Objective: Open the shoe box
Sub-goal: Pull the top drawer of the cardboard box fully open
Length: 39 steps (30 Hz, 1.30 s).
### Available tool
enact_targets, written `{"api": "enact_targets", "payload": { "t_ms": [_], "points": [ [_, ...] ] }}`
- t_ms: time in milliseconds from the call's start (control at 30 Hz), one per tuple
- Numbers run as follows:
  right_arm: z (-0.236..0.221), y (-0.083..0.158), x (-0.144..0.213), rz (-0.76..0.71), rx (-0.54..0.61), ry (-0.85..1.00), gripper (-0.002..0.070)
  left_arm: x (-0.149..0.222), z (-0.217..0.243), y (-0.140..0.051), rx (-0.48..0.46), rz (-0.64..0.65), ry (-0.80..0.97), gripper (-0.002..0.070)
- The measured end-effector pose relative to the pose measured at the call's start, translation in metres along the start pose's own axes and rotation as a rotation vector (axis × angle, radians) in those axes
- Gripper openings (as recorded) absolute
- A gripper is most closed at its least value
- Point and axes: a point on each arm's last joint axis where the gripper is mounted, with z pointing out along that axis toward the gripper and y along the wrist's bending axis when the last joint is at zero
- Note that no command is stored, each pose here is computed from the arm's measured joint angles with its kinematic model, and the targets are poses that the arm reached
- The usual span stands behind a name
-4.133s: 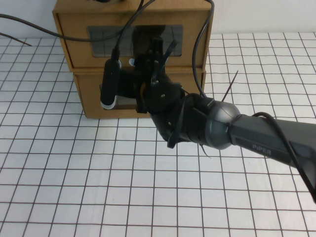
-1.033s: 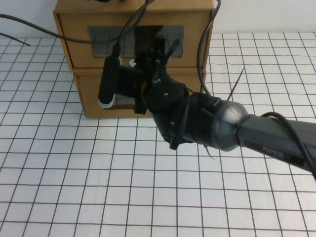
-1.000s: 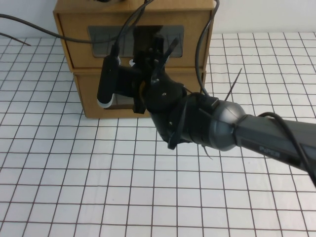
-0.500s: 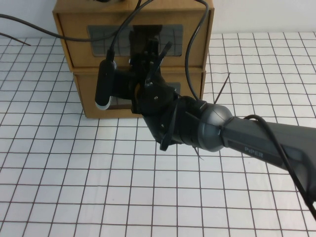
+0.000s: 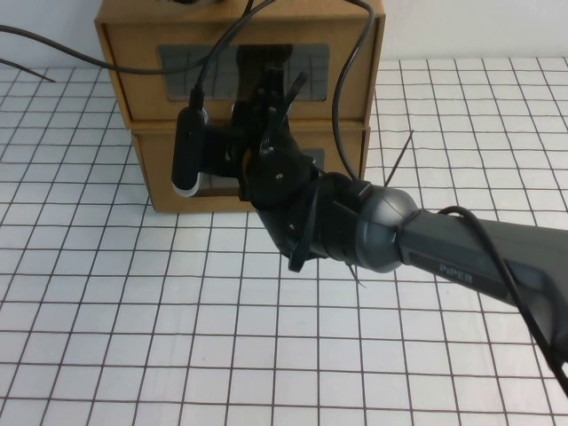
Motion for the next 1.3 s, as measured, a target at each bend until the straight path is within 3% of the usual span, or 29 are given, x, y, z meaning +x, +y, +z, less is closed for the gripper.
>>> {"api": "enact_targets", "payload": {
  "t_ms": [667,800,933,1300],
  "points": [
    [-0.012,-0.002,0.003,-0.043,-0.036,0.024,0.0069,0.001,0.000,-0.002,0.022,-0.007,0.008,-0.0004],
    [-0.025,0.004,0.003,-0.020,-0.071,0.040,0.0007,0.001,0.000,-0.002,0.025,-0.008,0.009,-0.0004],
    [-0.034,0.008,0.002,-0.021,-0.089,0.042,-0.0008,0.001,0.000,-0.002,0.025,-0.008,0.009,-0.0004],
    [-0.040,-0.001,0.001,0.043,-0.040,0.028,0.0003,0.001,0.000,-0.002,0.025,-0.008,0.009,-0.0004]
  ]
}}
